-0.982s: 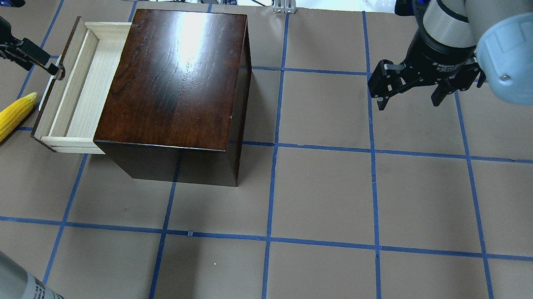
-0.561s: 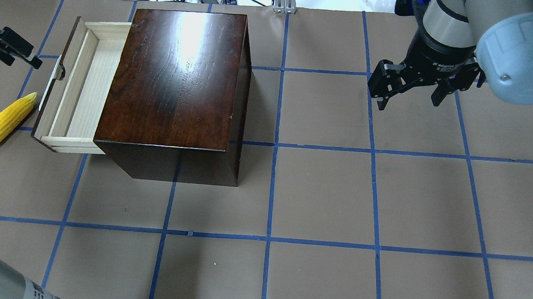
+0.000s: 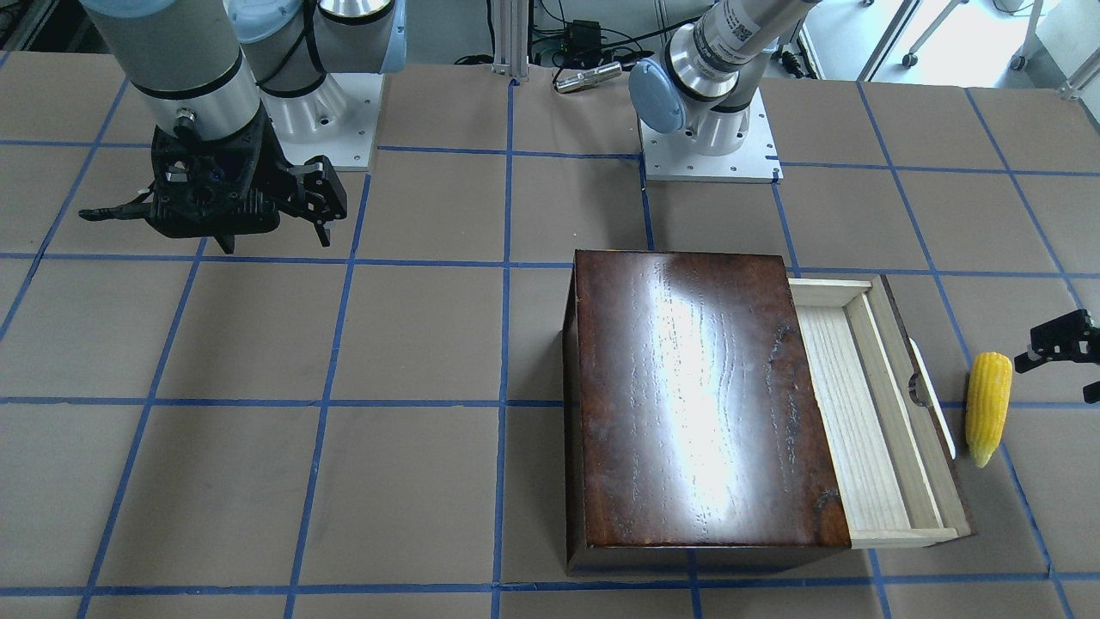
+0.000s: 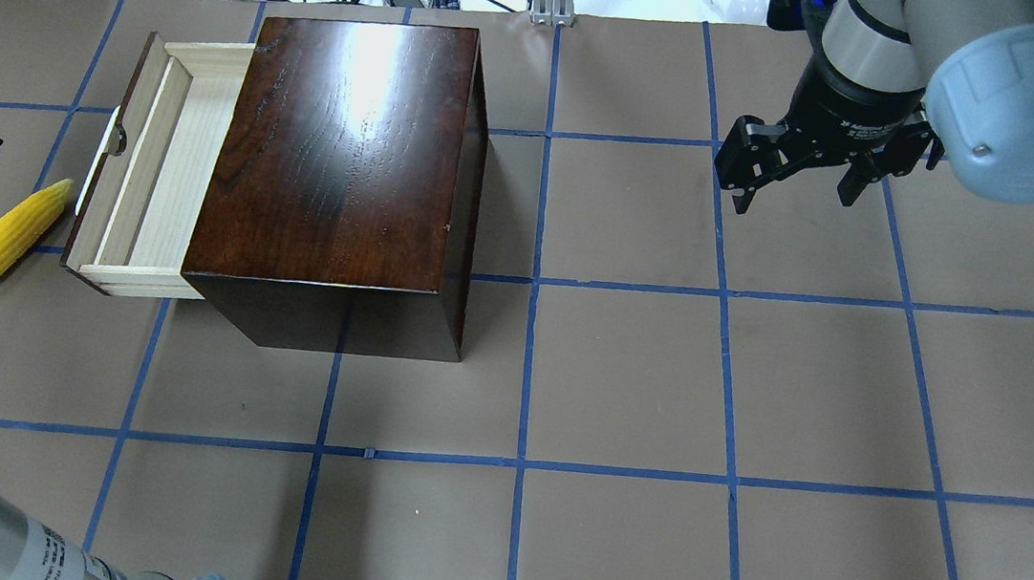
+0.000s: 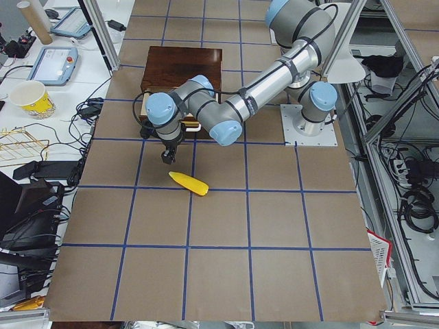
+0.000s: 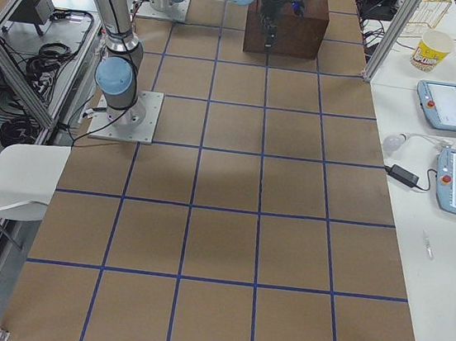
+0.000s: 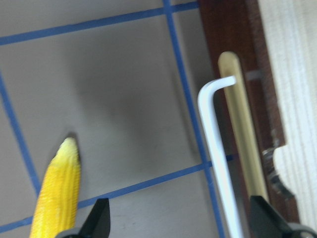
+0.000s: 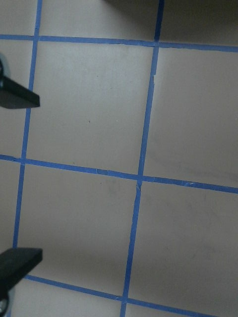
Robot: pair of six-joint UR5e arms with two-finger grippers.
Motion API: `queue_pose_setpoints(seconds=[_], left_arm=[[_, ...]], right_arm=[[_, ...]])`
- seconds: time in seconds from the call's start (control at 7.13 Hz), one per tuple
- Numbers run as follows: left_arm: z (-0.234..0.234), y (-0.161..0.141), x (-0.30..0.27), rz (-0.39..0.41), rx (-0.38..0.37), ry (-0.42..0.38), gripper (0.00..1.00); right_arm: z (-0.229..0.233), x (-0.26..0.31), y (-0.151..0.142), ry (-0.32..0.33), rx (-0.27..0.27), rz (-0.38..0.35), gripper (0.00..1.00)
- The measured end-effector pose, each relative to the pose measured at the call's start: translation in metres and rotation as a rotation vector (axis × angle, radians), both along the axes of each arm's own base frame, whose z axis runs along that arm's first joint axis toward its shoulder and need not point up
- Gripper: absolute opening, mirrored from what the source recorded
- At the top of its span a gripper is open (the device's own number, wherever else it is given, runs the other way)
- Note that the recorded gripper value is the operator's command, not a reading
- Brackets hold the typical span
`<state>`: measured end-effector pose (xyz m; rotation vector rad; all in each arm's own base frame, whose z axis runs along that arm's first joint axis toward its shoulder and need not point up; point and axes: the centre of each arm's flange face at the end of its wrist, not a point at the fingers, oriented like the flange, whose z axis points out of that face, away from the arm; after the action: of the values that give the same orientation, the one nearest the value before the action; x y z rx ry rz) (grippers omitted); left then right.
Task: Open drawer and put corn inside
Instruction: 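Release the handle and move the left gripper toward the yellow corn, then lower the left gripper and grasp the yellow corn cob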
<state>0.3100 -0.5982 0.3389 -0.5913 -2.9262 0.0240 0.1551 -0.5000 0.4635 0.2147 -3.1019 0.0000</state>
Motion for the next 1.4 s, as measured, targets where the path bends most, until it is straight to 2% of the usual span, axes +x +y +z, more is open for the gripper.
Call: queue_pose_setpoints(seconds=[0.42,0.98,1.4], left_arm=[[-0.053,0.006,0.041,-0.145,0.001,0.034,1.0],[-0.113,0.006,0.06,-0.205,0.024,0.086,1.0],[-0.14,0.006,0.061,-0.227,0.04,0.111,1.0]], right_arm=[[0.0,0.0,0.0,0.0,0.0,0.0,1.0],[0.0,0.0,0.0,0.0,0.0,0.001,1.0],[0.0,0.0,0.0,0.0,0.0,0.001,1.0]])
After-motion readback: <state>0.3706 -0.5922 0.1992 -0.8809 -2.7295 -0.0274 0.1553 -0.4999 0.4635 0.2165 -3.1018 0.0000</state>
